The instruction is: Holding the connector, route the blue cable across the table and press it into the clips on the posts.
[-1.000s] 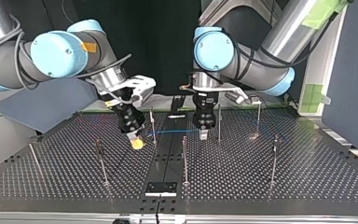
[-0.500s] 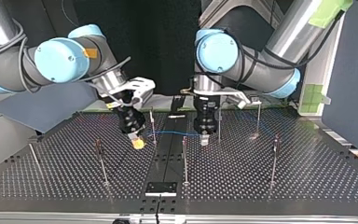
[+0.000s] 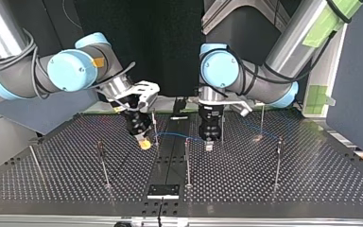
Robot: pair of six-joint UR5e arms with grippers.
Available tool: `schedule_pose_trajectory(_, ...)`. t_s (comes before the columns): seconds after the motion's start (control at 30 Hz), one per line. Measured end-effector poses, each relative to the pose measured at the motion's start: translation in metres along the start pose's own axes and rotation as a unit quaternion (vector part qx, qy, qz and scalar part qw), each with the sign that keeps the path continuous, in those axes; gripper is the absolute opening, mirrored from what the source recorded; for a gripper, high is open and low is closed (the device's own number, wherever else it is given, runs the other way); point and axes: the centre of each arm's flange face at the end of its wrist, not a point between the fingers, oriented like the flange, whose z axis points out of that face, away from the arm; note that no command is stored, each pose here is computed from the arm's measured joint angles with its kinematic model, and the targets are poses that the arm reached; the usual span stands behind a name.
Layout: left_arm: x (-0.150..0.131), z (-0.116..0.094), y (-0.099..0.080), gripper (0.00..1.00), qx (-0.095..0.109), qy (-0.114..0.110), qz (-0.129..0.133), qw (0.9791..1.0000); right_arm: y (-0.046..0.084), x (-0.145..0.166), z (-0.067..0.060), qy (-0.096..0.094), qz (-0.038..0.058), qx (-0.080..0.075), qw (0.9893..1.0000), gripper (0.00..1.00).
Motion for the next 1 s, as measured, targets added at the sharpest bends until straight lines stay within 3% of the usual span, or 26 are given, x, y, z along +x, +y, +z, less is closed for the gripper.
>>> schedule_pose_trajectory(0.23,-0.009,0.012,0.003,0.01,0.012,-0.007,-0.002,0.9999,0.001,-0.002,0.010,0.002,-0.0001,0.009,1.0000,0.00)
schedule_pose_trajectory(0.5,0.003,0.029,0.010,0.01,0.013,0.005,0.002,0.9999,0.005,0.001,0.024,0.009,0.0045,0.010,0.9999,0.00)
schedule_pose_trajectory(0.73,0.011,0.049,0.014,0.01,0.014,0.006,0.003,0.9999,0.024,-0.007,0.033,0.004,0.0078,-0.003,1.0000,0.00)
schedule_pose_trajectory(1.0,-0.003,0.068,0.016,0.01,0.010,-0.006,-0.001,0.9999,0.049,-0.003,0.037,0.011,0.0082,-0.019,0.9997,0.00)
